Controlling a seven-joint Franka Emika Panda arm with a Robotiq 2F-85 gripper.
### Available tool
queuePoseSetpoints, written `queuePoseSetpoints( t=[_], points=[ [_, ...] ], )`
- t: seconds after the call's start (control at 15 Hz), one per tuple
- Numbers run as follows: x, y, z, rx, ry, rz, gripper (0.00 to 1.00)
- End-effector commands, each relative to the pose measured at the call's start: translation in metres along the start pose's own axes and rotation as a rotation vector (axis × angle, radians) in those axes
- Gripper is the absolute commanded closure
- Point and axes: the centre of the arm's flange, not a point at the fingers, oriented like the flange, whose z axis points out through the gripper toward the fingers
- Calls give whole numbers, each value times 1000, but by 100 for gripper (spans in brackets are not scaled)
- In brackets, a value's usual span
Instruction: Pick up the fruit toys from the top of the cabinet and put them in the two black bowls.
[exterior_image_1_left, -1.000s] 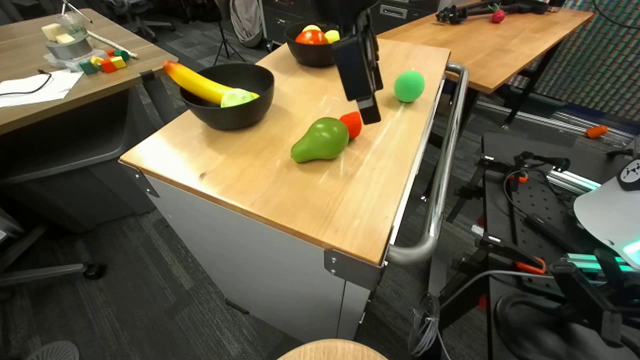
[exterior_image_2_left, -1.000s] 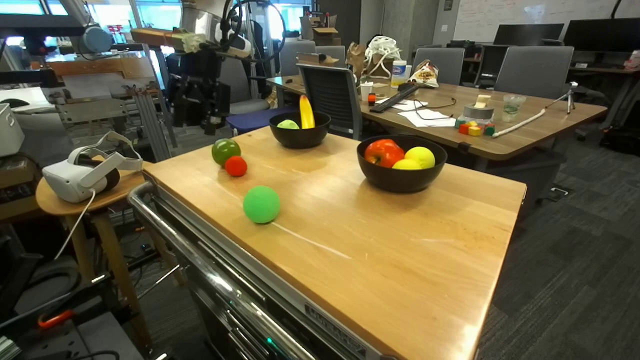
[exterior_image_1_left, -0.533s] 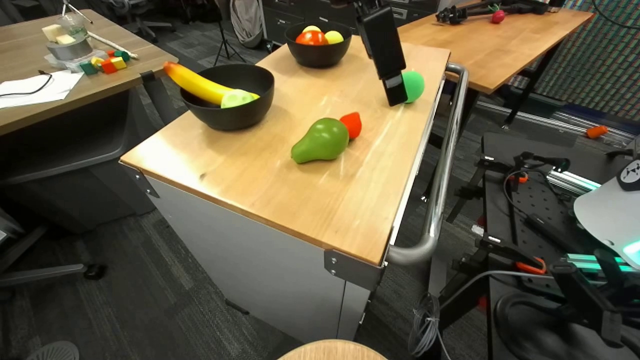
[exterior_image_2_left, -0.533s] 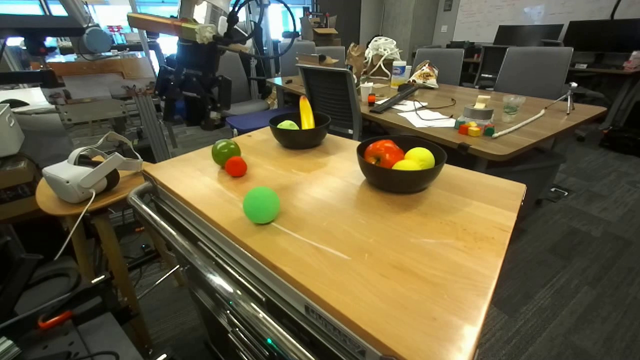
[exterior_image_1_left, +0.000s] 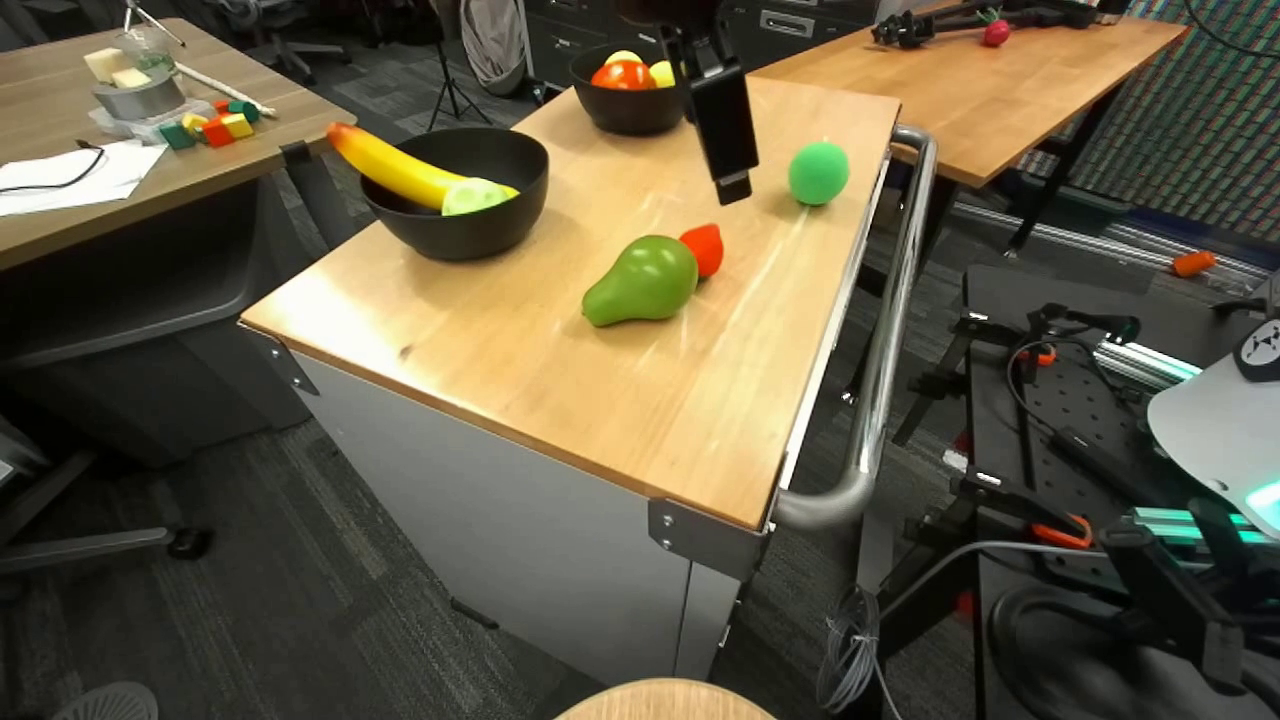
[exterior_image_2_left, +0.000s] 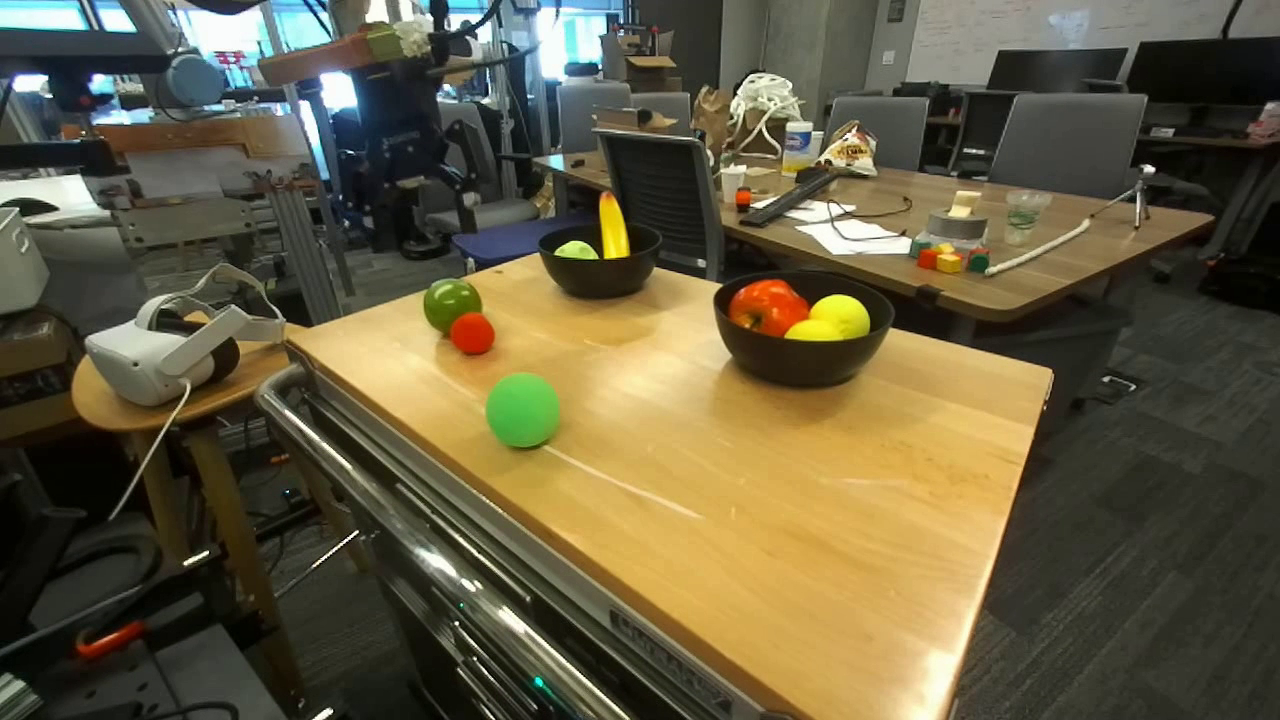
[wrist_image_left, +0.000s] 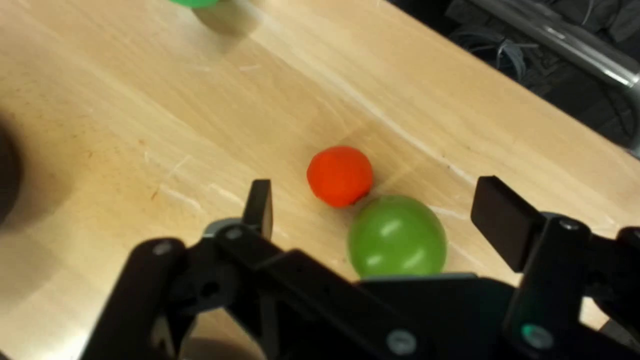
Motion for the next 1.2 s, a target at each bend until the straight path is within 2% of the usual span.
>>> queuePoseSetpoints(
  t=[0.0,0.07,0.2,0.27,0.47,0.6,0.67,1.13],
  points=[
    [12,-6,-13,2,198,26,0],
    [16,-4,-13,29,249,30,0],
    [21,15,-3,137,307,-13,0],
    [23,-2,-13,65,250,21,0],
    [25,15,-2,109,281,13,0],
    [29,13,2,95,286,5,0],
    [34,8,6,113,289,-35,0],
    [57,-4,47,203,193,-183,0]
  ],
)
